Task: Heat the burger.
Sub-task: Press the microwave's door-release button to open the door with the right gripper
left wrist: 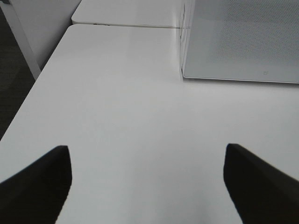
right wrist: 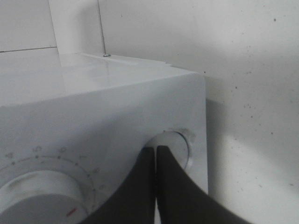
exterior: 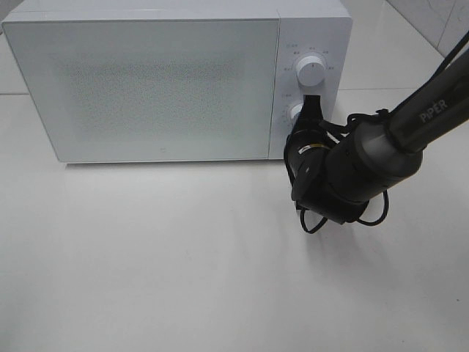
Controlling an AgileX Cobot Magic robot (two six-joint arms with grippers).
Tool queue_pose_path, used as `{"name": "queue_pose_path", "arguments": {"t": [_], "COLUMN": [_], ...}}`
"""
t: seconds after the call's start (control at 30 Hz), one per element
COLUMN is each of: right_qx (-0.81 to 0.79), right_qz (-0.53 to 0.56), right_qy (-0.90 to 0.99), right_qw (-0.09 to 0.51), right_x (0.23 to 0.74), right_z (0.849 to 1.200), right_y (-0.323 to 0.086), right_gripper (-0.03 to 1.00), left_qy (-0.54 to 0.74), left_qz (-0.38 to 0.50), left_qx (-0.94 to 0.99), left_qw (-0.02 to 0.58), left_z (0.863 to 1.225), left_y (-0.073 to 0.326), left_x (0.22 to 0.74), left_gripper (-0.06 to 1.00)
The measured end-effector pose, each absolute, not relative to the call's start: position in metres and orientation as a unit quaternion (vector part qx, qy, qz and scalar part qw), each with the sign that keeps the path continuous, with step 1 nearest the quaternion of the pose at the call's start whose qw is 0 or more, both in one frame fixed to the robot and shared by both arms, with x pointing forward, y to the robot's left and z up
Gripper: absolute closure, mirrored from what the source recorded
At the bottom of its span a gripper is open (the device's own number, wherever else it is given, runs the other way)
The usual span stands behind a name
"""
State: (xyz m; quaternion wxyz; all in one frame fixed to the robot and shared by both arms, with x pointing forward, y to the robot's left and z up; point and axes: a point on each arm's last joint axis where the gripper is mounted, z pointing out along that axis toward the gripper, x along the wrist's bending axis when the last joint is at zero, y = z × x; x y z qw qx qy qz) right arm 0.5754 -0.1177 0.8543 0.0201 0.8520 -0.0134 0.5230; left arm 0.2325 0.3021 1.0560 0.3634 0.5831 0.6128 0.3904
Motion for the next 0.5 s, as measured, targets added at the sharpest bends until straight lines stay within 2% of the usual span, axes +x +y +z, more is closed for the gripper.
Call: {"name": "queue_pose_path", "arguments": {"t": [0.5], "right_qx": [0.852], "right_qz": [0.523], "right_qy": [-0.019], "right_qw": [0.020], "right_x": [0.5780], "right_z": [0.8550], "right_y": [-0.1164], "right_gripper": [0.97], "left_qy": [0.613], "left_qz": [0.390], "left_qx": [0.583], "left_qw": [0.363], "left_z": [1.0560], "left_y": [0.3021], "left_x": [0.2325], "left_gripper": [0.11]}}
